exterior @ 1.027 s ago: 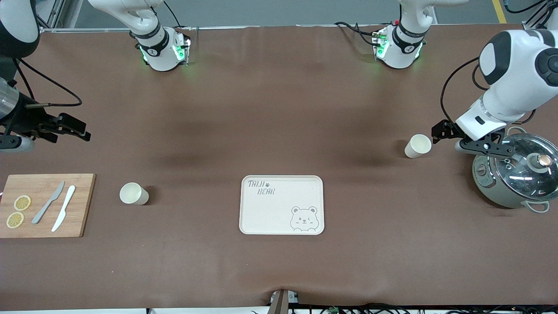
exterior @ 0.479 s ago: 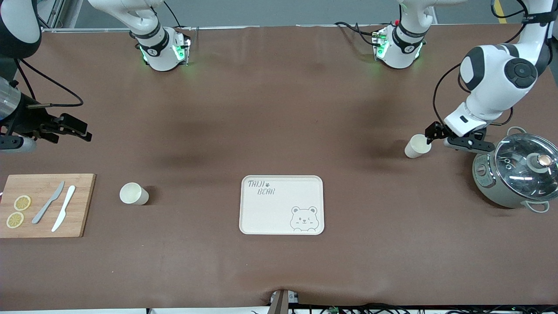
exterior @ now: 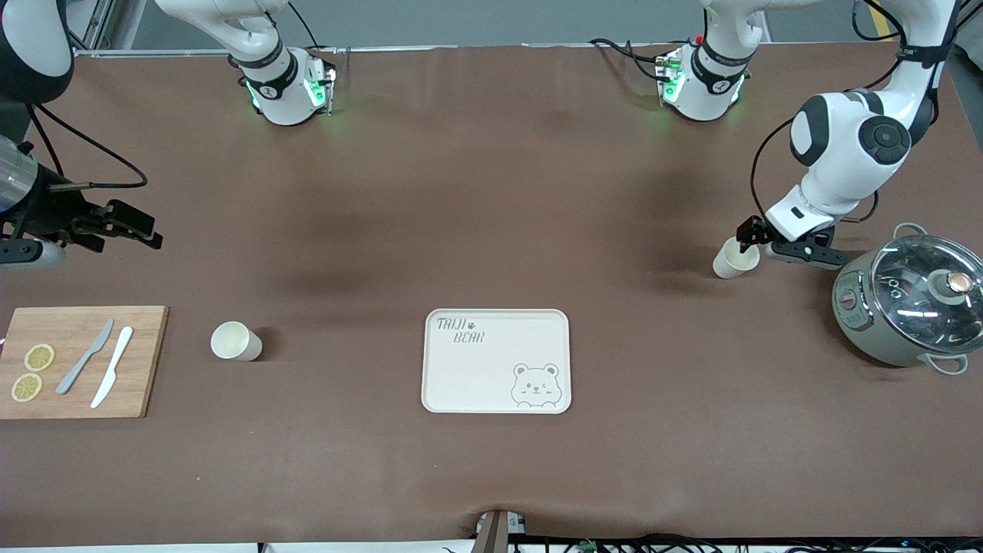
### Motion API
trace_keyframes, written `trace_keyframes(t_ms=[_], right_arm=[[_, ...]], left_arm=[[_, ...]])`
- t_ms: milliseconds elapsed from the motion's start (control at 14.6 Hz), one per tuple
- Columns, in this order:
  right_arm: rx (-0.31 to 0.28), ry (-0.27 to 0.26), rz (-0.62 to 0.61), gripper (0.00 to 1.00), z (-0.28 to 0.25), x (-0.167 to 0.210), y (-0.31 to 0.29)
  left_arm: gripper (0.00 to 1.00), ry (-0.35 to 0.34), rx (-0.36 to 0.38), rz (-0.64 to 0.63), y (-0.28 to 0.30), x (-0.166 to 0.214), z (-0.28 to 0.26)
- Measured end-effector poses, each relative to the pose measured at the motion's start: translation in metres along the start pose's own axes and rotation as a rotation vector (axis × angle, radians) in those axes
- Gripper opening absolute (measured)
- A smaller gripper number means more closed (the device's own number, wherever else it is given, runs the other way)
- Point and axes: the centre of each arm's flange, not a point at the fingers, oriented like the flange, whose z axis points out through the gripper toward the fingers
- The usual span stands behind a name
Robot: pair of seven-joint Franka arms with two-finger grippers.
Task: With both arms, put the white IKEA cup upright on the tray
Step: 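Move the left gripper down over the white cup beside the pot, then grasp the cup with the left gripper while the right gripper reaches the other cup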
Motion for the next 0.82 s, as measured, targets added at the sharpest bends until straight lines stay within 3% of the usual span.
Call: trace_keyframes(t_ms=[822], right_arm=[[-0.028,0.013,0.004,1.00,0.054,0.030,0.008]], left_arm=[[1.00,-0.010,0.001,-0.008,-0.020,-0.012,0.039]])
